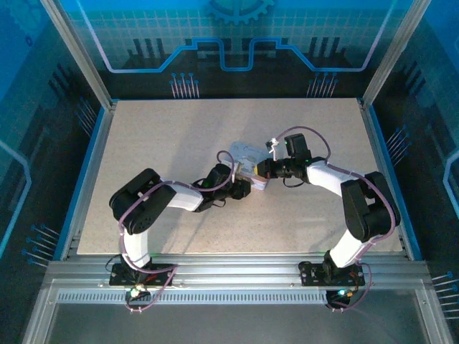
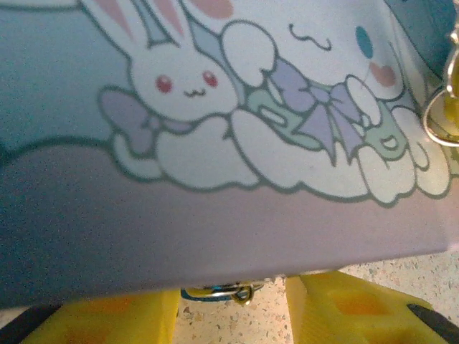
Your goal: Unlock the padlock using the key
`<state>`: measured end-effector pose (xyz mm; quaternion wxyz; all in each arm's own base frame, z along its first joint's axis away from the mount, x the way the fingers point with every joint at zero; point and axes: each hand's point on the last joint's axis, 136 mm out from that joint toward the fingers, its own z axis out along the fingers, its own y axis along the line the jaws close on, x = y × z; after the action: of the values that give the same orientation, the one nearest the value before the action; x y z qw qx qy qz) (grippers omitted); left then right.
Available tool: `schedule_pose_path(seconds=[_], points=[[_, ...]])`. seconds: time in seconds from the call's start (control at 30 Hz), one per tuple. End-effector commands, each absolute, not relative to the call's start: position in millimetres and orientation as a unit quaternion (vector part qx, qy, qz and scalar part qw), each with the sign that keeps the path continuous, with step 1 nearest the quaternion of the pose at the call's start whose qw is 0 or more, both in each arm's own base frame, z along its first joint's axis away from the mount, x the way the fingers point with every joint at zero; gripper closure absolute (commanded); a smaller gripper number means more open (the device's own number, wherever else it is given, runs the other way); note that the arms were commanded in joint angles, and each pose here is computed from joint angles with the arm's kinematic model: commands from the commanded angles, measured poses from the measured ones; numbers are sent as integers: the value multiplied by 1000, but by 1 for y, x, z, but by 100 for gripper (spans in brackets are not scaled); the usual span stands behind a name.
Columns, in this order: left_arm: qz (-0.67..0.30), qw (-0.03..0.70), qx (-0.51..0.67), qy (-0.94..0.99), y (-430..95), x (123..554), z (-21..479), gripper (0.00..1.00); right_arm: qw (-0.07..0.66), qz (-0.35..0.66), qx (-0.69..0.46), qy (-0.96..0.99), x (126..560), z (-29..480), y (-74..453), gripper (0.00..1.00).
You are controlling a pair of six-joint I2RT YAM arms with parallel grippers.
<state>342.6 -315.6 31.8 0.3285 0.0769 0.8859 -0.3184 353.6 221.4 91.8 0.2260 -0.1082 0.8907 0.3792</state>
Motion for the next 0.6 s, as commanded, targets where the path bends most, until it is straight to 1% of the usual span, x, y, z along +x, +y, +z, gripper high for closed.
schedule_pose_path(seconds=[0.0,0.1,0.4,0.57], points=[[-357,322,89,872,-342,337,42,56,168,357,-87,915,333,55,217,100],[-356,325,79,872,-341,339,42,58,167,357,-88,915,333,55,218,100],[-350,333,54,874,-336,344,42,68,168,359,-90,914,332,56,221,100],[-351,336,37,873,-332,345,42,72,169,360,-92,913,331,59,223,100]])
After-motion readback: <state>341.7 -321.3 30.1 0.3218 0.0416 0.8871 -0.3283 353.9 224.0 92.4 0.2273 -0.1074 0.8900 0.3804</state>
